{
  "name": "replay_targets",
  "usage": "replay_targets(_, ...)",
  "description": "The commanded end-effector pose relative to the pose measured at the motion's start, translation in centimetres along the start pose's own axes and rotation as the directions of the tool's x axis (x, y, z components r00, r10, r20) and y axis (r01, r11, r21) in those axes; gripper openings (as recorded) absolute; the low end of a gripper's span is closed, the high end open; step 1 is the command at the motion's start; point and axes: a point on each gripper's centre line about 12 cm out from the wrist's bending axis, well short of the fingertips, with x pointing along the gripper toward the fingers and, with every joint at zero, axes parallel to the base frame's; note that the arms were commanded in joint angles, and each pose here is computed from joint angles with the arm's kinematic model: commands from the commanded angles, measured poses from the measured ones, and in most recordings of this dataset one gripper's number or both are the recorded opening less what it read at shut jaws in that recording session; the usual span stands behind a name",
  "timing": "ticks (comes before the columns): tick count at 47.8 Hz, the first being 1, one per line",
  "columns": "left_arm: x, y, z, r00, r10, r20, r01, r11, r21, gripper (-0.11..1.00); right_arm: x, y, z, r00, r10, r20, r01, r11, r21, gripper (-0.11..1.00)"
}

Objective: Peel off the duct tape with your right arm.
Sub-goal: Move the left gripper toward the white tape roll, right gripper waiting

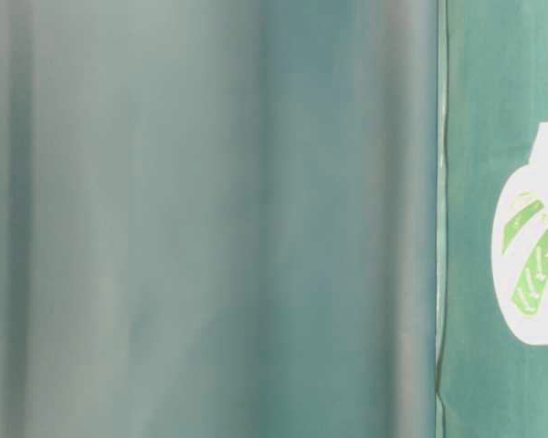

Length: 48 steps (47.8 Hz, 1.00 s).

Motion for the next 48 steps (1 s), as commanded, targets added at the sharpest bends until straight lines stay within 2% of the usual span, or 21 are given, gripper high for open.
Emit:
replay_targets(1, 0.3, -0.3, 0.6, 1.000, -0.013, 0.021, 0.013, 1.000, -0.002, 0.07, 0.3, 0.0, 0.6, 1.000, -0.001, 0.017, 0.001, 1.000, 0.002, 0.10)
replay_targets(6, 0.4, -0.3, 0.5, 1.000, -0.015, 0.018, 0.015, 1.000, 0.000, 0.30, 0.4, 0.0, 0.7, 1.000, -0.001, 0.020, 0.001, 1.000, 0.002, 0.35)
replay_targets(12, 1.4, -0.3, 0.1, 1.000, -0.011, -0.014, 0.011, 1.000, 0.002, 0.69, 0.6, -0.1, 0.7, 1.000, -0.007, 0.023, 0.007, 1.000, 0.002, 0.71)
replay_targets(15, 2.3, -0.2, 0.0, 1.000, -0.007, -0.029, 0.008, 1.000, 0.004, 0.84, 0.8, -0.3, 0.6, 1.000, -0.015, 0.020, 0.015, 1.000, 0.002, 0.72)
replay_targets(18, 3.5, -0.1, -0.1, 0.999, -0.002, -0.040, 0.002, 1.000, 0.008, 0.95, 1.1, -0.4, 0.6, 1.000, -0.020, 0.019, 0.019, 1.000, 0.002, 0.71)
replay_targets(30, 7.8, 0.3, -0.7, 0.997, 0.016, -0.073, -0.015, 1.000, 0.013, 0.96, 3.3, -0.6, 0.3, 0.999, -0.028, -0.018, 0.028, 1.000, -0.001, 0.71)
replay_targets(40, 11.5, 0.6, -0.9, 0.995, 0.025, -0.097, -0.023, 1.000, 0.014, 0.96, 4.3, -0.7, 0.5, 1.000, -0.029, 0.002, 0.029, 1.000, -0.001, 0.71)
replay_targets(48, 13.1, 0.7, -1.2, 0.993, 0.027, -0.113, -0.026, 1.000, 0.011, 0.96, 4.7, -0.7, 0.7, 1.000, -0.029, 0.010, 0.029, 1.000, 0.001, 0.71)
